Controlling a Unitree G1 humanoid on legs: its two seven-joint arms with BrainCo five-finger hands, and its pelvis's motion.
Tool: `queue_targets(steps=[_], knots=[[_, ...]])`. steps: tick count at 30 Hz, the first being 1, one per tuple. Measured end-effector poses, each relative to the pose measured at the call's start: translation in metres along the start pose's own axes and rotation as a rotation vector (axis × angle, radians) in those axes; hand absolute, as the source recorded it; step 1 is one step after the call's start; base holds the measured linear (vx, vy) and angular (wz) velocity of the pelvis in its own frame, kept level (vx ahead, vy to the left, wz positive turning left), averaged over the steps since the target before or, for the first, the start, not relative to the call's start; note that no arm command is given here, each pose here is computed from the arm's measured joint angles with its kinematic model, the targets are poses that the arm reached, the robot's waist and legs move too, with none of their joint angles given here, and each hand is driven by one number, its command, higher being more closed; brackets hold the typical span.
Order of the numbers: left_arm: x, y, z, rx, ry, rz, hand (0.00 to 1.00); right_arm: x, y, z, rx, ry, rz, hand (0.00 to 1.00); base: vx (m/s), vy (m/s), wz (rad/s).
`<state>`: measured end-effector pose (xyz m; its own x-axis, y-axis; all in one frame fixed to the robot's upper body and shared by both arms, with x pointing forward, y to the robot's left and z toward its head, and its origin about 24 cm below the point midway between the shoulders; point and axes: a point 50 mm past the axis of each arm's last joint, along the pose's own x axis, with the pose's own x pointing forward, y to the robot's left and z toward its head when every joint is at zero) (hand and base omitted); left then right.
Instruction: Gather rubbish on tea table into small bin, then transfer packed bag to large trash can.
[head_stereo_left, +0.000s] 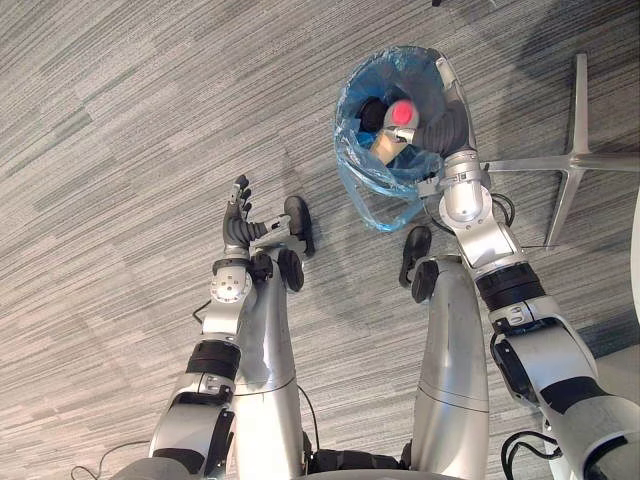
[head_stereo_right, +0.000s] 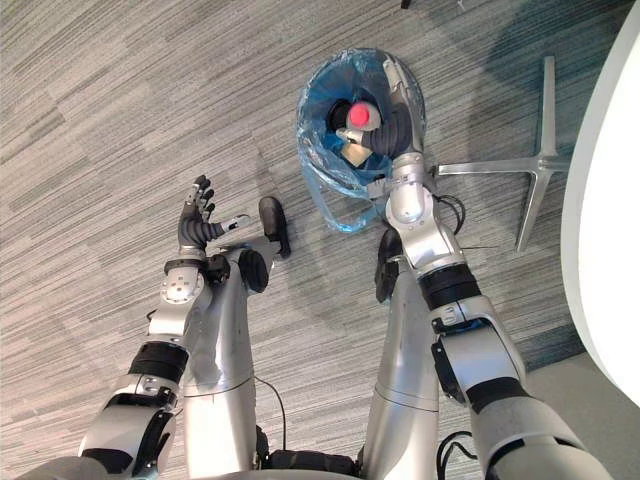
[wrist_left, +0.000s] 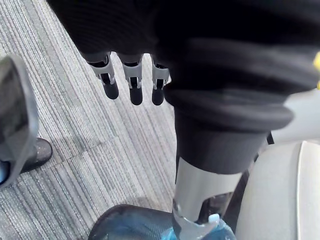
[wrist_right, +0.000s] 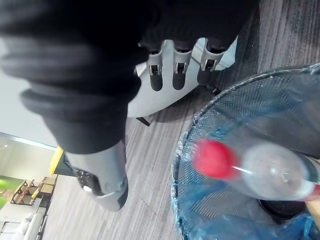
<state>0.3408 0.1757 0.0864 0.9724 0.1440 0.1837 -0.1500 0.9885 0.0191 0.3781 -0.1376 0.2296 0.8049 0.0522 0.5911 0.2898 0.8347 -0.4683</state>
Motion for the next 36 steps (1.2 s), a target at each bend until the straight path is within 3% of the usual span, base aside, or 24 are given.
queue_targets(steps=[12,25,36], knots=[[-0.004,-0.003,-0.008,0.0,0.037,-0.003,0.0,-0.03,0.022,-0.015,-0.081,0.017,0.116,0.0,0.0,0.0,0.0],[-0.01,-0.004,-0.017,0.024,0.066,-0.006,0.0,-0.07,0.065,-0.021,-0.338,-0.085,0.425,0.0,0.0,0.0,0.0],[-0.009,-0.004,-0.018,0.023,0.071,-0.004,0.0,-0.087,0.083,-0.049,-0.488,0.005,0.54,0.0,0.01,-0.001,0.01]])
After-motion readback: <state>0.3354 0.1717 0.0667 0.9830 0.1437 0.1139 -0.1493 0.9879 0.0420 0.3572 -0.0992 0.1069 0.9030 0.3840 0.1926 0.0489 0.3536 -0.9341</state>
